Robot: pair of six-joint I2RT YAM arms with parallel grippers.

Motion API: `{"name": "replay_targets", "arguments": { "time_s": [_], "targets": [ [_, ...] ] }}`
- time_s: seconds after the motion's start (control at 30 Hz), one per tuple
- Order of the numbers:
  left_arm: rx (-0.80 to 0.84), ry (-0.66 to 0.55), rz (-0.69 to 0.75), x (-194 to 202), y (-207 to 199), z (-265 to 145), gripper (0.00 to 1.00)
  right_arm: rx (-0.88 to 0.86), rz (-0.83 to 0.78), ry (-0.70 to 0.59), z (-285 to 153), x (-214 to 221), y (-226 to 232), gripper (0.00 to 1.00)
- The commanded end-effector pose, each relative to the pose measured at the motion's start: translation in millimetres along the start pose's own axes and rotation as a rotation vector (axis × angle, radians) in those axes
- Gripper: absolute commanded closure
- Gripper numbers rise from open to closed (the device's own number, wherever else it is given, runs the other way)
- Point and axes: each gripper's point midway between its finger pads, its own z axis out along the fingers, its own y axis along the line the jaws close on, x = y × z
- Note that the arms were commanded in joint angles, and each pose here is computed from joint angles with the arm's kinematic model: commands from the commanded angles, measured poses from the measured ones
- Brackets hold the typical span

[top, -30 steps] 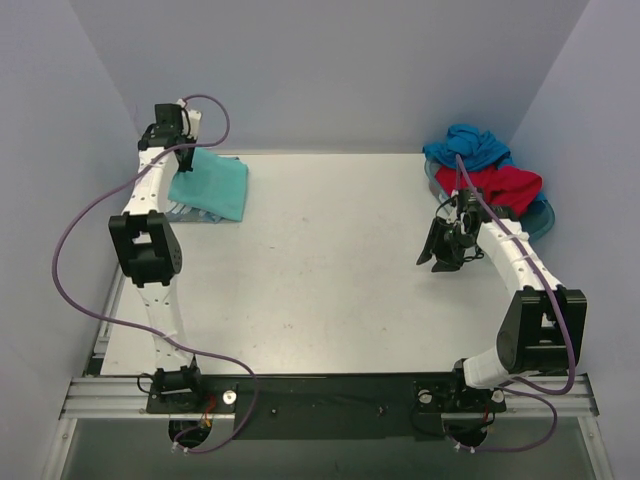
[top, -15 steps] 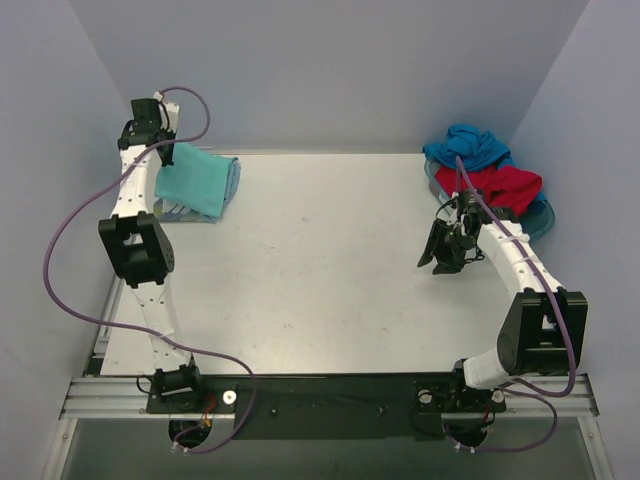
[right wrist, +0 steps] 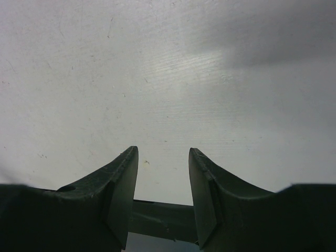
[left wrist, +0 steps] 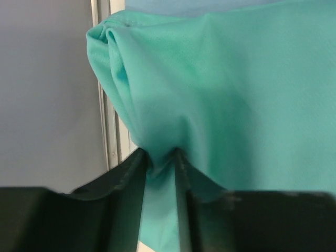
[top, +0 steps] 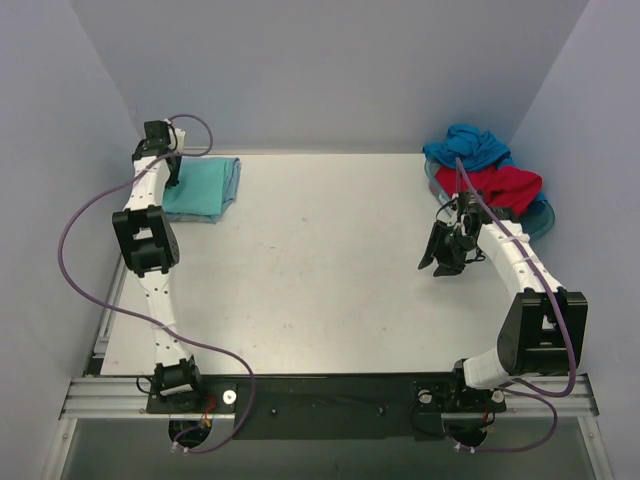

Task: Fold and stack the t-shirts
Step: Put the neatly folded tshirt into the corner of the board with the left arm, then smooth out wrinkles on the folded tshirt

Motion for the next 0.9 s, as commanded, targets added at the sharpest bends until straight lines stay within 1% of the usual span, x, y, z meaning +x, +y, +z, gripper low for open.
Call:
{"name": "replay_targets", "arguments": {
  "time_s": [0.0,0.03,0.13,0.17,0.2,0.23,0.27,0.3,0.33,0.37,0.43,0.47,0.5,0.53,0.57,0.6,0.63,0.73,0.8,0.87],
  "targets": [
    [-0.139,-0.088,-0.042,-33.5,35.0,-14.4,0.53,0.021,-0.002,0.0,-13.0,0.8,-3.6,0.61],
    [-0.159,-0.09,-0.044,-35.0,37.4,-16.7,0.43,0.02,-0.001,0.004,-13.0,1.4,-3.1,0.61],
    [-0.178,-0.126,-0.057,-48.8,42.5,-40.1,0.28,0.015,0.001,0.014,-11.3,2.4,-2.1,0.61],
    [-0.178,-0.13,-0.059,-50.3,40.9,-44.2,0.27,0.016,0.004,0.017,-10.8,2.8,-2.7,0.61],
    [-0.17,-0.16,-0.064,-61.1,36.6,-59.0,0.26,0.015,0.003,0.019,-10.4,3.1,-2.2,0.61],
    [-0.141,-0.164,-0.051,-62.6,23.4,-64.7,0.26,0.016,0.003,0.019,-10.4,3.1,-2.5,0.61],
    [-0.129,-0.198,-0.05,-72.7,20.3,-81.1,0.26,0.016,0.004,0.022,-10.1,3.6,-2.5,0.61],
    [-0.067,-0.207,-0.021,-72.1,-5.1,-82.1,0.27,0.016,0.004,0.022,-10.1,3.6,-2.5,0.61],
    [-0.036,-0.244,-0.008,-79.7,-13.1,-94.8,0.32,0.017,0.006,0.026,-9.3,4.4,-3.4,0.61],
    [0.041,-0.241,0.036,-75.3,-42.5,-96.0,0.35,0.018,0.008,0.026,-9.3,4.8,-3.5,0.61],
    [0.105,-0.221,0.072,-68.0,-67.2,-97.9,0.36,0.021,0.008,0.029,-8.2,6.6,-4.7,0.61],
    [0.15,-0.185,0.114,-60.3,-95.3,-96.6,0.37,0.02,0.007,0.03,-7.8,7.3,-4.6,0.61],
    [0.168,-0.16,0.124,-55.3,-108.7,-87.9,0.39,0.022,0.009,0.03,-7.7,8.2,-5.6,0.61],
    [0.178,-0.134,0.13,-50.7,-114.7,-86.7,0.4,0.025,0.007,0.034,-7.0,9.9,-6.9,0.61],
    [0.189,-0.099,0.133,-41.8,-124.8,-75.9,0.42,0.027,0.005,0.034,-7.3,10.3,-6.8,0.61],
    [0.184,-0.085,0.132,-41.6,-124.3,-76.2,0.43,0.029,0.004,0.034,-7.2,11.6,-8.1,0.61],
    [0.188,-0.042,0.129,-30.1,-130.1,-66.3,0.45,0.031,0.004,0.035,-7.0,12.4,-8.7,0.61],
    [0.191,-0.01,0.115,-25.2,-134.5,-59.4,0.45,0.032,0.003,0.035,-6.5,14.3,-9.4,0.61],
    [0.206,0.023,0.128,-16.0,-144.2,-54.2,0.46,0.038,0.004,0.042,-4.8,16.3,-11.6,0.61],
    [0.205,0.042,0.142,-7.7,-148.4,-49.4,0.53,0.041,0.004,0.046,-3.6,18.0,-12.4,0.61]
  ]
}}
